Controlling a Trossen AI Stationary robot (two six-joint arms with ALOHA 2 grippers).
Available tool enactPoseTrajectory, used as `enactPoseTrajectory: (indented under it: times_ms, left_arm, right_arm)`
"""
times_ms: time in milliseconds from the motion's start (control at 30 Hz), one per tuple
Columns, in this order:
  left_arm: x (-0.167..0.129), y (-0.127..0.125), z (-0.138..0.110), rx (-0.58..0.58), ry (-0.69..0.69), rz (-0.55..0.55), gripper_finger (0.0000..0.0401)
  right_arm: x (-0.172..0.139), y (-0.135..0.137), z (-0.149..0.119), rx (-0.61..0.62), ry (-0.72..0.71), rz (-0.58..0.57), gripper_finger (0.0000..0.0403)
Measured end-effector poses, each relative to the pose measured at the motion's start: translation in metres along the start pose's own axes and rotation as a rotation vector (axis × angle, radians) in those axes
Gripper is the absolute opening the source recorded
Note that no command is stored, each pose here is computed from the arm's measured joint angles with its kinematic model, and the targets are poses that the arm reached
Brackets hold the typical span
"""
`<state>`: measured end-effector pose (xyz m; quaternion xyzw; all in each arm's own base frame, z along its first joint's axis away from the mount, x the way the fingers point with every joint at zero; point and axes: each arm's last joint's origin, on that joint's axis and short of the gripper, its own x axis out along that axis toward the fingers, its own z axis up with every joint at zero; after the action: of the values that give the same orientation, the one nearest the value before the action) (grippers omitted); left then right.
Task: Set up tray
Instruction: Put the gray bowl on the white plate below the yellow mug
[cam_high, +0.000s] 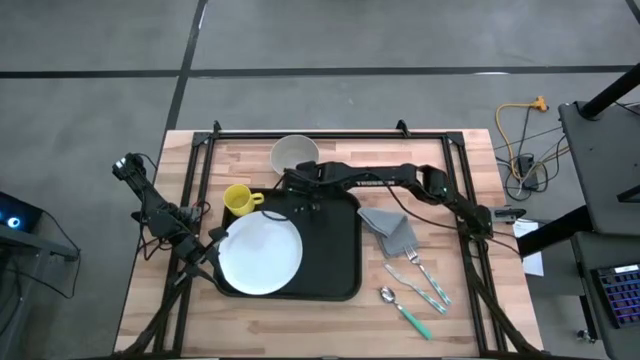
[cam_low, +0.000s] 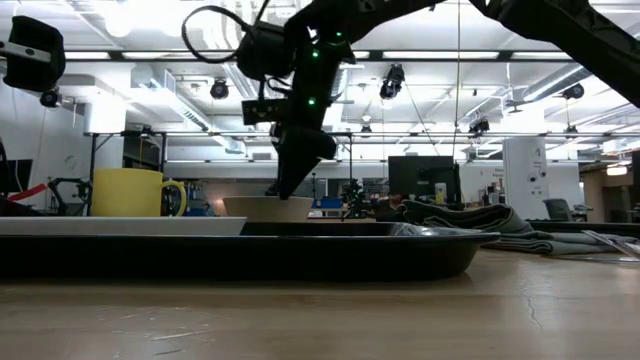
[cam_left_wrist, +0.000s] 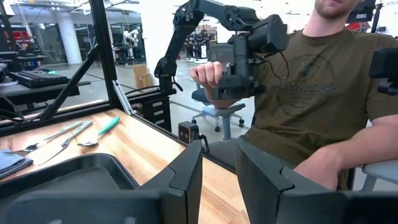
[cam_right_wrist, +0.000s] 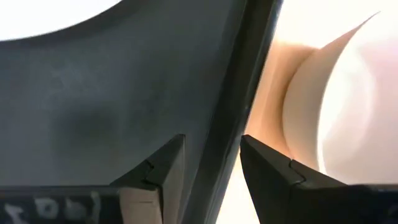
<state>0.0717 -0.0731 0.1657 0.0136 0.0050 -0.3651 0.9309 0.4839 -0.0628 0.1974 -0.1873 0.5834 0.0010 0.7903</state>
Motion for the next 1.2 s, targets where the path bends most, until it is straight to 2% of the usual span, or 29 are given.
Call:
enactPoseTrajectory:
  times_ms: [167,367,567,700,933,1200]
  left_arm:
    - [0.0,0.0,0.0,0.0,0.0,0.0,0.0079]
    - [0.0,0.0,0.0,0.0,0.0,0.0,0.0079]
    - [0.0,0.0,0.0,0.0,0.0,0.0,0.0079]
    - [0.0,0.0,0.0,0.0,0.0,0.0,0.0079]
    - [0.0,0.0,0.0,0.0,0.0,0.0,0.0079]
    - [0.0,0.0,0.0,0.0,0.0,0.0,0.0079]
  right_arm:
    - [-0.013,-0.009,-0.012,0.026,-0.014,0.009,0.0144]
    - [-0.037,-0.012,-0.029,0.027,-0.215,0.038,0.0144]
    - [-0.038,-0.005,-0.051,-0.087,-0.352,-0.049,0.0144]
    - [-0.039,-0.01,-0.062,-0.075,-0.44,-0.124,0.0144]
    - [-0.043,-0.012,-0.07,0.018,-0.468,-0.131,0.0144]
    - [-0.042,-0.015,-0.07,-0.117,-0.452,-0.163,0.0144]
